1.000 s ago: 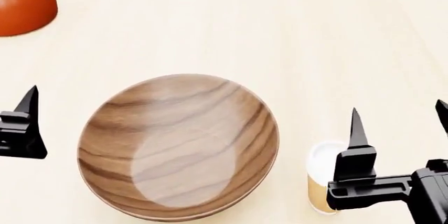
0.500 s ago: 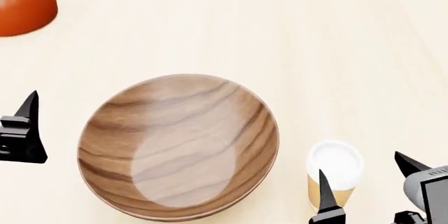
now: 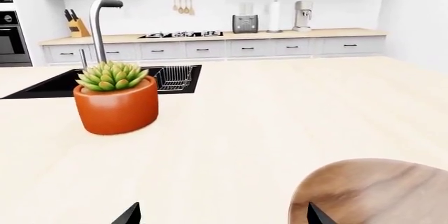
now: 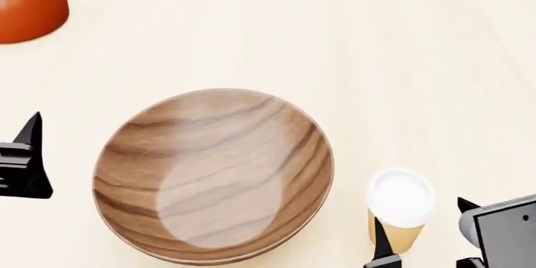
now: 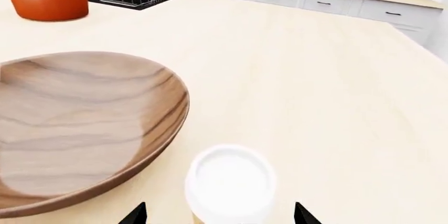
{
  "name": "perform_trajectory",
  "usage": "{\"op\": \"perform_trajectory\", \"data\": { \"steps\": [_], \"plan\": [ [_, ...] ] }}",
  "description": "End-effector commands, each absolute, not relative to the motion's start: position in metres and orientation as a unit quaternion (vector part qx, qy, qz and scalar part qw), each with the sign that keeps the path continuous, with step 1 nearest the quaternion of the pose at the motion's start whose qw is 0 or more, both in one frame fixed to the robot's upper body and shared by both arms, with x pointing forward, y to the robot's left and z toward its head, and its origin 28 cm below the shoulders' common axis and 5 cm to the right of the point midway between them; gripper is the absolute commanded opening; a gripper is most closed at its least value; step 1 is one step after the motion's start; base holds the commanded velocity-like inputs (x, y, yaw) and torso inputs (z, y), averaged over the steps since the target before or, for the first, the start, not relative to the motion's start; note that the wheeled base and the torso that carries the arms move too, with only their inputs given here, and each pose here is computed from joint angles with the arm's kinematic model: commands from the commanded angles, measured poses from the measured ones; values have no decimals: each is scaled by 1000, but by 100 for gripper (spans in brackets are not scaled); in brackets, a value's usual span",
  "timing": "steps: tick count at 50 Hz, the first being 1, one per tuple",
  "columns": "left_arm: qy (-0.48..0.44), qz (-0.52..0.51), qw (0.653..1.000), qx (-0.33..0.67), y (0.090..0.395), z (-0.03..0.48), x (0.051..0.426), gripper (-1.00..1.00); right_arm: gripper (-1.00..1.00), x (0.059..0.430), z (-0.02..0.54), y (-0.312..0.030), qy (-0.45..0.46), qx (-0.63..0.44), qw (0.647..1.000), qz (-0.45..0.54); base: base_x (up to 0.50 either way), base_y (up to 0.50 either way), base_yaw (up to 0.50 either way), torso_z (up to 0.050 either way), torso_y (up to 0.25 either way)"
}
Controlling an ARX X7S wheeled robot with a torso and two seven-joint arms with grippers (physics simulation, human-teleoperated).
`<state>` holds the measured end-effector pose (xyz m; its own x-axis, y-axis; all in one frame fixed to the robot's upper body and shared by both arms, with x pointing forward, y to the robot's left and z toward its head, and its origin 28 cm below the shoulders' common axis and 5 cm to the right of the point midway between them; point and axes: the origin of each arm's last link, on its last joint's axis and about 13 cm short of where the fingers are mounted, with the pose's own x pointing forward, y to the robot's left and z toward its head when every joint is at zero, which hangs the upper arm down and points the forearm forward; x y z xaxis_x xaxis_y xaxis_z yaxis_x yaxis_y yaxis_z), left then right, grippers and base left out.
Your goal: Place the cup inside the bowl on the dining table and move the bowl to any counter.
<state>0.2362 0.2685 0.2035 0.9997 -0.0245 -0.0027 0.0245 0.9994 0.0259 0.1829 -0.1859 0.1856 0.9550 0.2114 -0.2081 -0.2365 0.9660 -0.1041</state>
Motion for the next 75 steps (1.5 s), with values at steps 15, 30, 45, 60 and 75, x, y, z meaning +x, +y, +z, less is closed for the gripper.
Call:
{"op": "perform_trajectory", "data": {
  "steps": [15, 30, 45, 60, 75],
  "plan": [
    [6, -11, 1000, 12, 270, 201, 235, 100, 100, 192, 176, -188, 111, -67, 987, 94, 0, 0, 0, 0, 0],
    [8, -9, 1000, 11, 269, 197, 234, 100, 100, 203, 165, -186, 125, -62, 985, 102, 0, 0, 0, 0, 0],
    [10, -7, 1000, 11, 271, 197, 234, 100, 100, 215, 156, -183, 141, -59, 982, 107, 0, 0, 0, 0, 0],
    [11, -8, 1000, 10, 271, 196, 233, 100, 100, 219, 149, -186, 148, -58, 983, 96, 0, 0, 0, 0, 0],
    [14, -7, 1000, 9, 273, 194, 231, 100, 100, 228, 145, -184, 154, -57, 981, 101, 0, 0, 0, 0, 0]
  ]
}}
